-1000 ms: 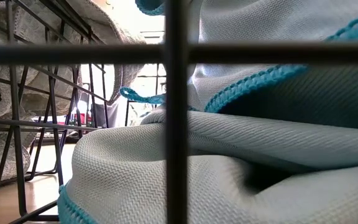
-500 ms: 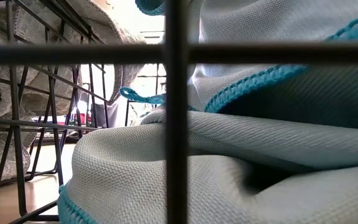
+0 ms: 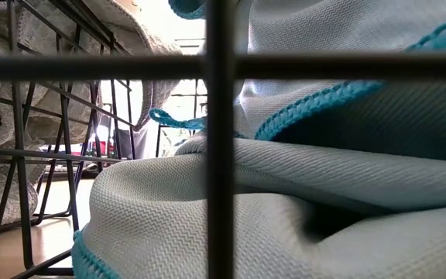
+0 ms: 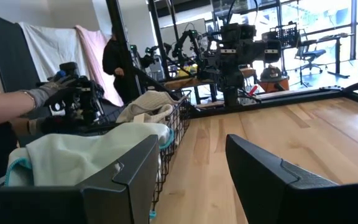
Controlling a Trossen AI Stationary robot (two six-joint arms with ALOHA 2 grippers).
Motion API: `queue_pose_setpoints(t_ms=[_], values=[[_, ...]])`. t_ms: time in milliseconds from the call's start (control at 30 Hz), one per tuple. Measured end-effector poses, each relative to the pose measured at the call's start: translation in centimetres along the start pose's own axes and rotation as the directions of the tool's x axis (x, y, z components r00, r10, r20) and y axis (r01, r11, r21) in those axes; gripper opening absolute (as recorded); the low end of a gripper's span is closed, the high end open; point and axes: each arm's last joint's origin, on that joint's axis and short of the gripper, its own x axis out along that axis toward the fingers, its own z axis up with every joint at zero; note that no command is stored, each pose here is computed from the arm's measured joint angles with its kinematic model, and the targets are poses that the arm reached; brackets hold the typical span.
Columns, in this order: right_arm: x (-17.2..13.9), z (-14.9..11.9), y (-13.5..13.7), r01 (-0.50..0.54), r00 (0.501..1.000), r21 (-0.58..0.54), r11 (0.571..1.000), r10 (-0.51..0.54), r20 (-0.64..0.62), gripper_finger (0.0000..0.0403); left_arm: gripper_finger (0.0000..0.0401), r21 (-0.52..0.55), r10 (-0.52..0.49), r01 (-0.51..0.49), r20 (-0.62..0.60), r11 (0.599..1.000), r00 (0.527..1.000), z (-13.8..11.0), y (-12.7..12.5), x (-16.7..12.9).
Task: Sort microfiber towel by color & place in baskets
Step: Return to Home Position
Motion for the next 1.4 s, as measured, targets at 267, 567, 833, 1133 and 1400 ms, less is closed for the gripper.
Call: queue_pose_setpoints(t_ms=[267, 567, 833, 1133, 1400], values=[[0.0, 0.0, 0.0, 0.000, 1.000, -0.001, 1.000, 0.000, 0.000, 0.0183, 0.0000, -0.017, 0.001, -0.001, 0.000, 1.000, 1.000, 0.0, 0.0, 0.0], [0.0, 0.0, 0.0, 0.000, 1.000, -0.001, 1.000, 0.000, 0.000, 0.0183, 0.0000, -0.008, 0.001, -0.001, 0.007, 1.000, 1.000, 0.1, 0.0, 0.0], [0.0, 0.0, 0.0, 0.000, 1.000, 0.000, 1.000, 0.000, 0.000, 0.0183, 0.0000, -0.006, 0.008, -0.009, -0.029, 1.000, 1.000, -0.3, 0.1, 0.0], [0.0, 0.0, 0.0, 0.000, 1.000, 0.000, 1.000, 0.000, -0.001, 0.0183, 0.0000, 0.007, -0.002, 0.002, 0.017, 1.000, 1.000, 0.7, -0.1, -0.1], [0.0, 0.0, 0.0, 0.000, 1.000, -0.001, 1.000, 0.000, -0.001, 0.0183, 0.0000, 0.019, 0.014, -0.013, -0.064, 1.000, 0.998, -0.6, 0.1, 0.0]])
